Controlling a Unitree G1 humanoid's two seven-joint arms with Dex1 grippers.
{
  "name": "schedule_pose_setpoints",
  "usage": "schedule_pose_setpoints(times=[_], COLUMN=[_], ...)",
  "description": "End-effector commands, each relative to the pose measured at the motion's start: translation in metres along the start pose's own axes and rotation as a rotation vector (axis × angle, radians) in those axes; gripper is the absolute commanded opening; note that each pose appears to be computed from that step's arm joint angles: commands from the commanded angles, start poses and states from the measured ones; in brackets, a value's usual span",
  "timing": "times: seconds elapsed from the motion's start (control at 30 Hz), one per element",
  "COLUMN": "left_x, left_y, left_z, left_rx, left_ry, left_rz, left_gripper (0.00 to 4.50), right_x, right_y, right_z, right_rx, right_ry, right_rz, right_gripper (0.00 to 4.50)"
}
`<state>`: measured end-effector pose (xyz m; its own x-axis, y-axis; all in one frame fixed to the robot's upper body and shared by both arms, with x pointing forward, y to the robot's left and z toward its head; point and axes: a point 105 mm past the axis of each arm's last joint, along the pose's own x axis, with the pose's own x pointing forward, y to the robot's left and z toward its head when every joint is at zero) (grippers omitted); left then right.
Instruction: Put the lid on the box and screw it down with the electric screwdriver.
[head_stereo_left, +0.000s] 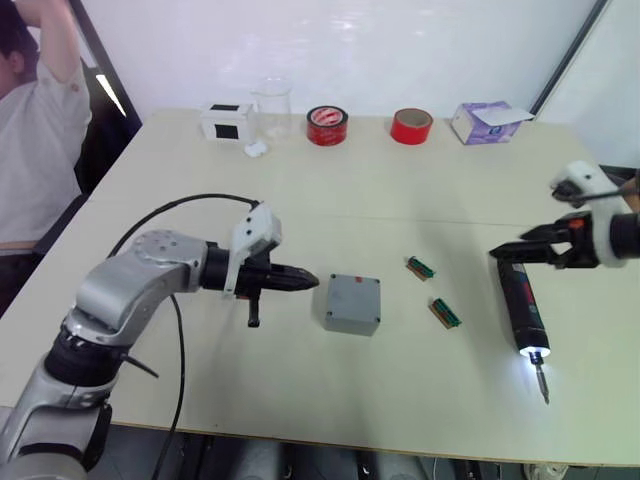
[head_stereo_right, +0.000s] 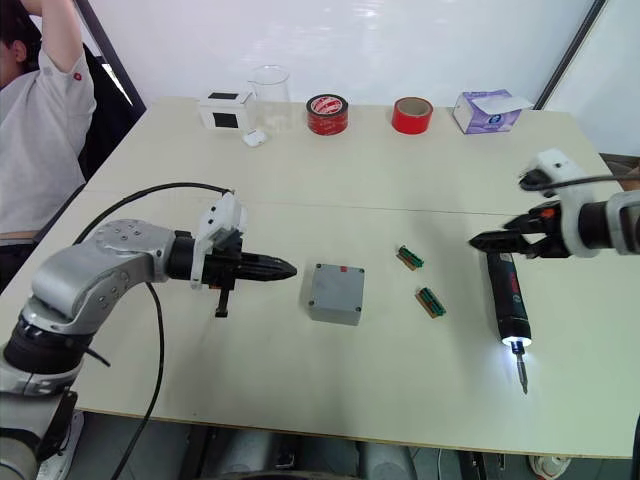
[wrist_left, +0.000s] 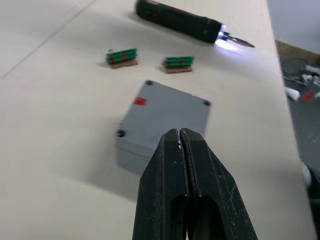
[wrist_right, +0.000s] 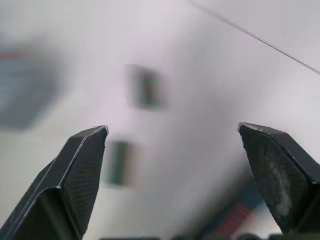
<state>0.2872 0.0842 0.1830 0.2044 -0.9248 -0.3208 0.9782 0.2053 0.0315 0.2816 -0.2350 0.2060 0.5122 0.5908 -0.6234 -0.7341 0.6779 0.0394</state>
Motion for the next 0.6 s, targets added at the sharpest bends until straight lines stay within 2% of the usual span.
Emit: schedule_pose_setpoints(times=[0.03, 0.17, 0.33, 0.6], left_x=[0.005, 0.018, 0.022, 0.025], left_y=[0.015, 0.006, 0.003, 0.014], left_z=[-0.001, -0.008, -0.023, -0.046], left_rx=[0.087, 0.160, 0.187, 0.173], left_ry=[0.031, 0.086, 0.162, 0.219], left_rz=[0.097, 0.061, 0.016, 0.023], left_gripper=[0.00, 0.00, 0.00, 0.00], right_x=[0.016, 0.044, 0.068, 0.090], right_y=[0.053, 0.075, 0.080, 0.101], right_z=[0.000, -0.020, -0.037, -0.043], right_rx=[-0.199, -0.293, -0.352, -0.328], right_ry=[-0.025, 0.022, 0.060, 0.035], right_rz=[0.192, 0.242, 0.240, 0.300], right_gripper=[4.38, 4.38, 4.38, 4.38])
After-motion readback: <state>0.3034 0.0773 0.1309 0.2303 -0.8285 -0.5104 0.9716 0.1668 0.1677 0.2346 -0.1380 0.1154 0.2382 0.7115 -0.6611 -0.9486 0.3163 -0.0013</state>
